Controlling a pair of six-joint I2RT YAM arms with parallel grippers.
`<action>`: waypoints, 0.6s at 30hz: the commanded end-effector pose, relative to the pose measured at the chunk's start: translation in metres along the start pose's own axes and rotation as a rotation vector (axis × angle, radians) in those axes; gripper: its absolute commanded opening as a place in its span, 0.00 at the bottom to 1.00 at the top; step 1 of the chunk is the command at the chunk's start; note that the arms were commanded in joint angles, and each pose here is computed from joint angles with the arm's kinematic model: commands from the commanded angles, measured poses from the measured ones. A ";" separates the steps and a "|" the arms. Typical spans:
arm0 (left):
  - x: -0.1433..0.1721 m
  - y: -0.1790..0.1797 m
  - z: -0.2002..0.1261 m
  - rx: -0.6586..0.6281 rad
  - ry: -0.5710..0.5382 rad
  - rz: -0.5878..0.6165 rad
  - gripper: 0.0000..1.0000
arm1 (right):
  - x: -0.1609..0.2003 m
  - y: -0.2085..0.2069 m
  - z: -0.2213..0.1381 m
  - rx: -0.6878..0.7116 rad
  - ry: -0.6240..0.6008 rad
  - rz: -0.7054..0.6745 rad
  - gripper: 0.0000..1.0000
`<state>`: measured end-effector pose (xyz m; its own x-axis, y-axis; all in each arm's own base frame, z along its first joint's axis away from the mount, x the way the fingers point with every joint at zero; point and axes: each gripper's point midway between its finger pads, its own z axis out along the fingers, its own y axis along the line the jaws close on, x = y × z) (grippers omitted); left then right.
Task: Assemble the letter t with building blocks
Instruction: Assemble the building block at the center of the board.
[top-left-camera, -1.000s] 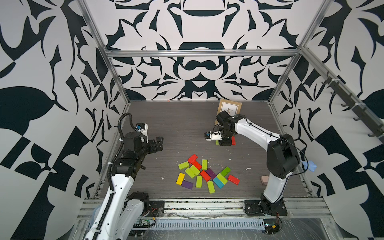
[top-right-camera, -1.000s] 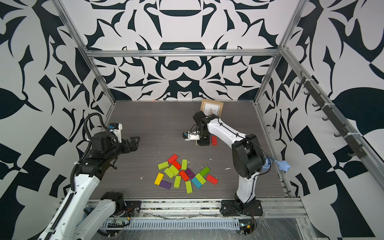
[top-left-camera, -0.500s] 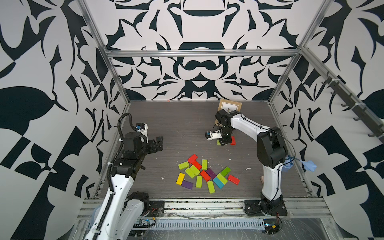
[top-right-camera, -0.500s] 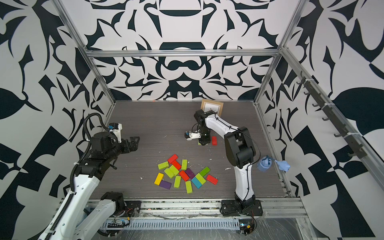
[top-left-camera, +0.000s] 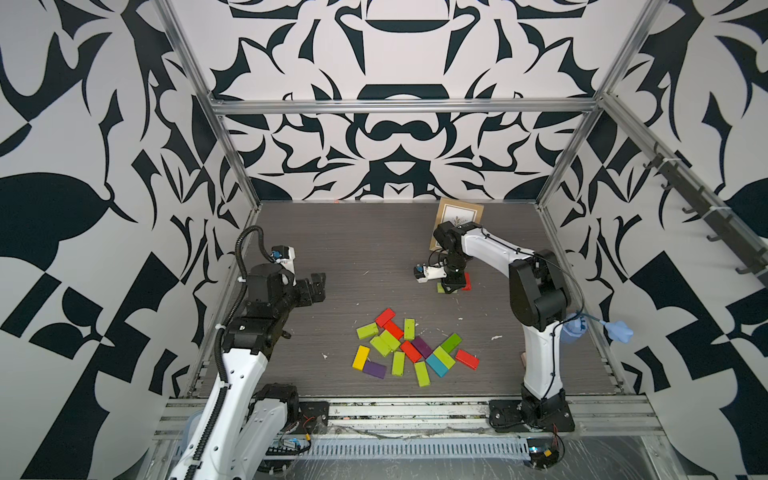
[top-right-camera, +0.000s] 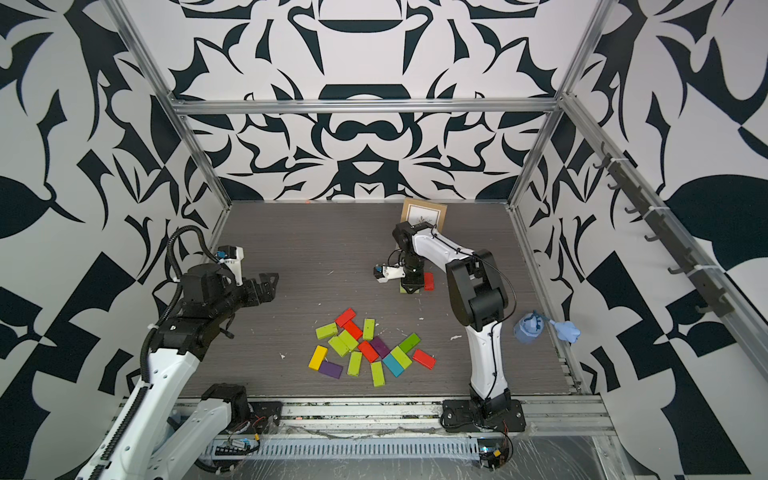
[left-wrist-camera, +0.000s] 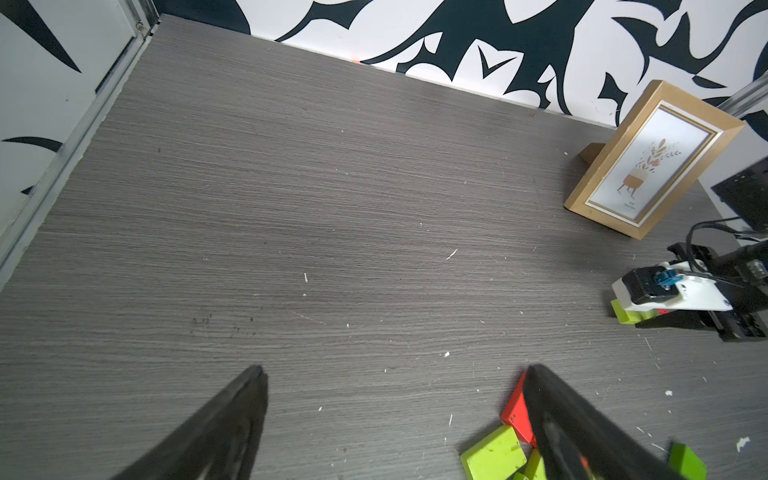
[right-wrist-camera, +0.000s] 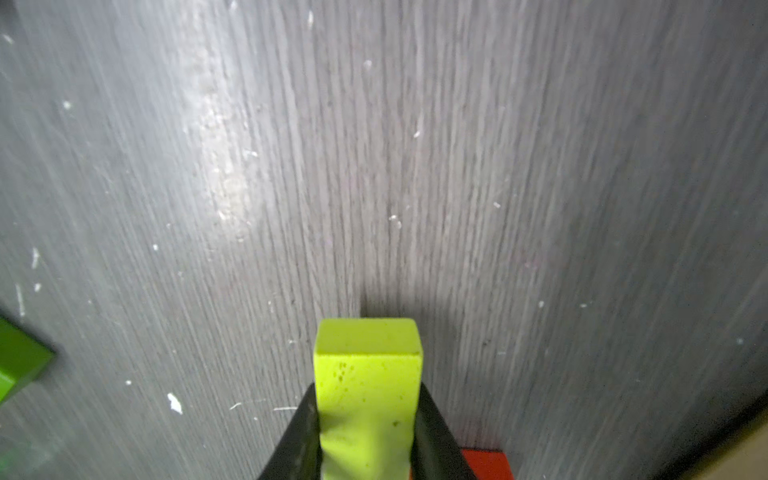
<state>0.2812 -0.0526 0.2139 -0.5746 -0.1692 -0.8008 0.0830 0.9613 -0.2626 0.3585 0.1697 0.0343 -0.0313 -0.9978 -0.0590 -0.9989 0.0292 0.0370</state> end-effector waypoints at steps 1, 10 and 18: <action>-0.002 0.000 -0.001 -0.004 0.000 0.009 1.00 | 0.001 -0.004 -0.010 -0.005 0.002 0.001 0.22; -0.001 0.001 -0.003 -0.013 0.000 0.015 1.00 | 0.009 -0.009 0.003 0.000 0.035 0.010 0.25; 0.000 0.003 -0.003 -0.024 0.003 0.022 1.00 | 0.013 -0.010 0.006 -0.005 0.043 0.021 0.26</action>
<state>0.2810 -0.0507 0.2123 -0.5768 -0.1551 -0.8020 0.0805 0.9662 -0.2448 0.3659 0.1605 0.0219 -0.0489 -0.9985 -0.0255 -0.9977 0.0476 0.0481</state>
